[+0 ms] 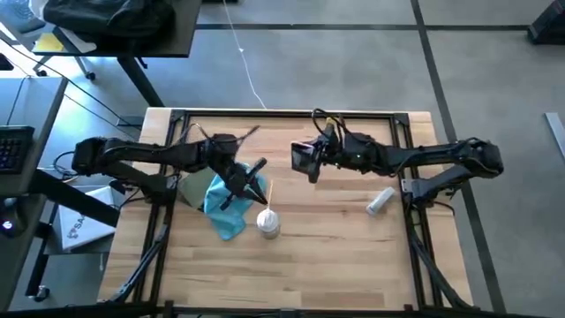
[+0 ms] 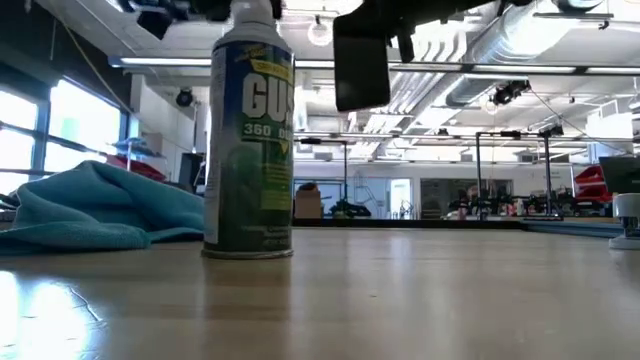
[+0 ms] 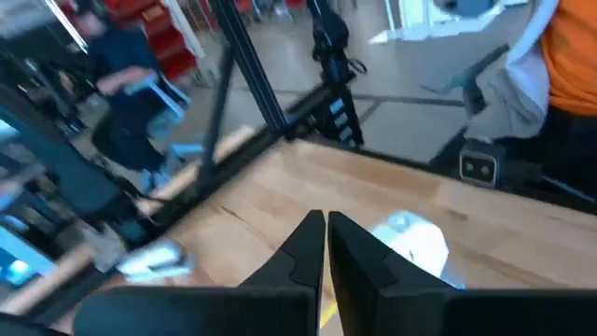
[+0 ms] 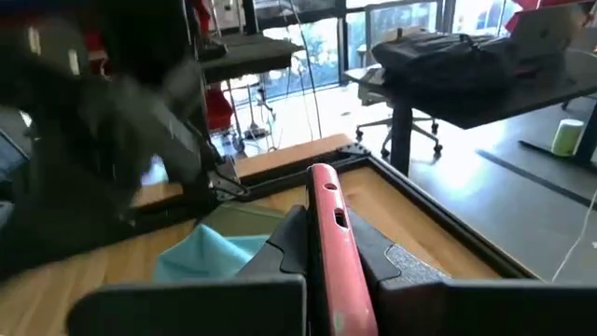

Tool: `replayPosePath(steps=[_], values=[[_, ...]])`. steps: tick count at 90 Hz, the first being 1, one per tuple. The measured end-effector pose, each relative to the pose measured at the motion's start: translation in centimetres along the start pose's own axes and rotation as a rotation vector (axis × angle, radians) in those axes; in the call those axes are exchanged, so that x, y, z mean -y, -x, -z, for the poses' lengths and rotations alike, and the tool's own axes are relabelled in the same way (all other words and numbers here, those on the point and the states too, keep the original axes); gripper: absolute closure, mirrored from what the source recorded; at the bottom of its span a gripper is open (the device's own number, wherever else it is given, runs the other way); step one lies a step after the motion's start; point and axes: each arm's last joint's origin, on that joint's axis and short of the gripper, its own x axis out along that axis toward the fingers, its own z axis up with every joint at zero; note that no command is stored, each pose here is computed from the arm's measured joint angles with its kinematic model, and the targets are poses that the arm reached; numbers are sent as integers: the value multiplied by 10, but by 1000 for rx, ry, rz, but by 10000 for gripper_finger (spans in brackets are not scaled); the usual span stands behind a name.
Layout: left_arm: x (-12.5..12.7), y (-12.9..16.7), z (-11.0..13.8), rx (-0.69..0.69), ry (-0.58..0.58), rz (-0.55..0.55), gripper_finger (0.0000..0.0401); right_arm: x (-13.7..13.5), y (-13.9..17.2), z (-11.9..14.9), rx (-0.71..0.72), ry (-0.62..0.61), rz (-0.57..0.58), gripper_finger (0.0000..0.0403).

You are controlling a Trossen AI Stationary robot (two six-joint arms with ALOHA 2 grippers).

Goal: Apply microfiber cloth
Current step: Spray the cellphone with the spray bottle cleaner, then move the spray bottle cleaner to the top of the table

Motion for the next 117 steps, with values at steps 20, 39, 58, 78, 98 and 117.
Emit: replayPosePath(steps=[20,39,58,78,98,117], values=[[1,38,-22,17,42,-88,401,-16,6,-5,55,107,-56,403],[9,51,-30,9,107,-93,401,-29,24,-17,136,206,-24,403],[9,51,-27,-15,160,-98,401,-39,33,-22,168,214,-81,403],[4,46,-20,-83,252,-200,401,-54,37,-17,157,201,-137,403],[-4,29,-6,-123,364,-254,398,-70,43,-13,149,186,-197,403],[6,10,-12,-110,361,-222,397,-85,51,-2,59,150,-258,403]])
